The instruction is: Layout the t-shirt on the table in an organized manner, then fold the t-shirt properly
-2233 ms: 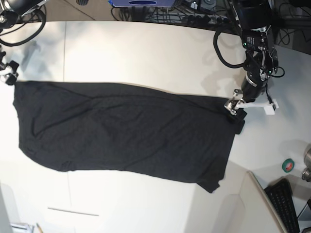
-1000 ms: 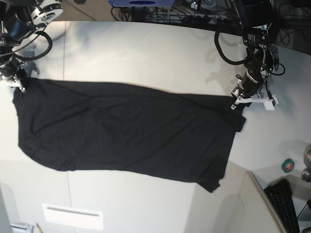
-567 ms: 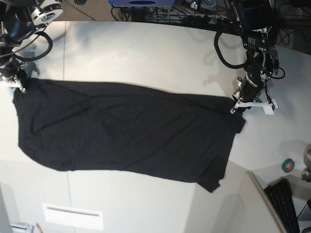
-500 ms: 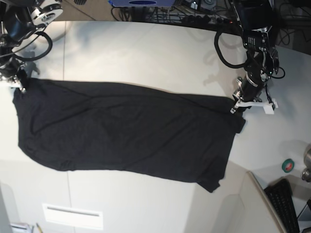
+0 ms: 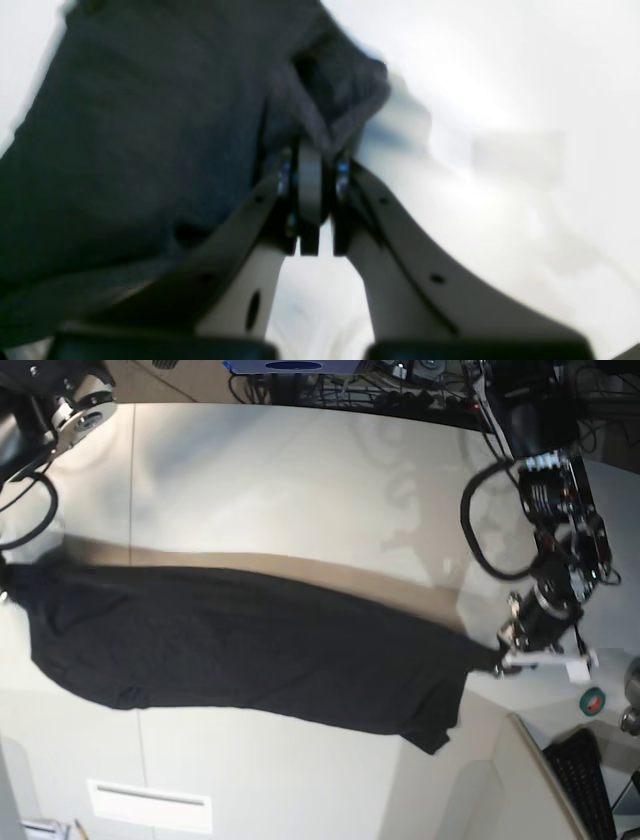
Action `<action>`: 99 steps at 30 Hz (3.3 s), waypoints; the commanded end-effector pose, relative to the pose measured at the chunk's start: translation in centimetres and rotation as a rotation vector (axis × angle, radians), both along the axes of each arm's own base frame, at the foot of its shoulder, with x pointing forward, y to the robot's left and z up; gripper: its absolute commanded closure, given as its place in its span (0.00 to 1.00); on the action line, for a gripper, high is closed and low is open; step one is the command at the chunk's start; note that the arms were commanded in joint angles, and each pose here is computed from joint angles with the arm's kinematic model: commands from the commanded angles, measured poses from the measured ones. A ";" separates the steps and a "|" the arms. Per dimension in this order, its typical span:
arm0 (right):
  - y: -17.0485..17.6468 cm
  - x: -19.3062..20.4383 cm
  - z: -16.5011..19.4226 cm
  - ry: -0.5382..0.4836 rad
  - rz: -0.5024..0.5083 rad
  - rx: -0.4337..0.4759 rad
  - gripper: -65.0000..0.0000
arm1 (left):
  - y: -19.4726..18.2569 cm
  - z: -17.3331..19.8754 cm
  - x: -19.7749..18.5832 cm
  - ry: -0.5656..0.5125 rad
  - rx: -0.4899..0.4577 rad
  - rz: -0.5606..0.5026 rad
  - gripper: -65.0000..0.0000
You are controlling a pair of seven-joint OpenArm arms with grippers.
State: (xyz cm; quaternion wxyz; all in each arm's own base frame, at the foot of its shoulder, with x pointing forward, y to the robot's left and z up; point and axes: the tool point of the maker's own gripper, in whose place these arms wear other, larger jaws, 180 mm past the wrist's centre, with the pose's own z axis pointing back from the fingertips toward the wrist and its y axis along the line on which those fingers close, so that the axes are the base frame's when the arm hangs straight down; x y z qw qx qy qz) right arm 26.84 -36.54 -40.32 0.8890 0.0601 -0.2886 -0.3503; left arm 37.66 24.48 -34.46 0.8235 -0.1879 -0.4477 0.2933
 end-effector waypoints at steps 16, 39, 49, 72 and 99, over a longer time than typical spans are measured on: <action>-3.6 2.4 6.2 -0.005 -0.105 0.017 1.00 | -0.9 7.1 2.0 -0.131 0.041 -0.077 1.00; -4.8 0.8 5.9 -0.010 0.007 -0.214 1.00 | -0.7 6.8 -1.2 -0.111 0.125 -0.103 1.00; -3.4 12.1 17.6 -0.265 0.133 -0.344 1.00 | -1.0 14.6 8.4 -0.255 0.011 -0.114 1.00; -5.8 16.9 43.3 -0.767 0.088 -0.706 1.00 | -4.2 37.0 19.3 -0.676 0.004 -0.130 1.00; -2.6 -4.4 -5.5 -0.017 0.066 -0.304 1.00 | -1.0 -6.3 -5.6 0.190 0.011 -0.070 1.00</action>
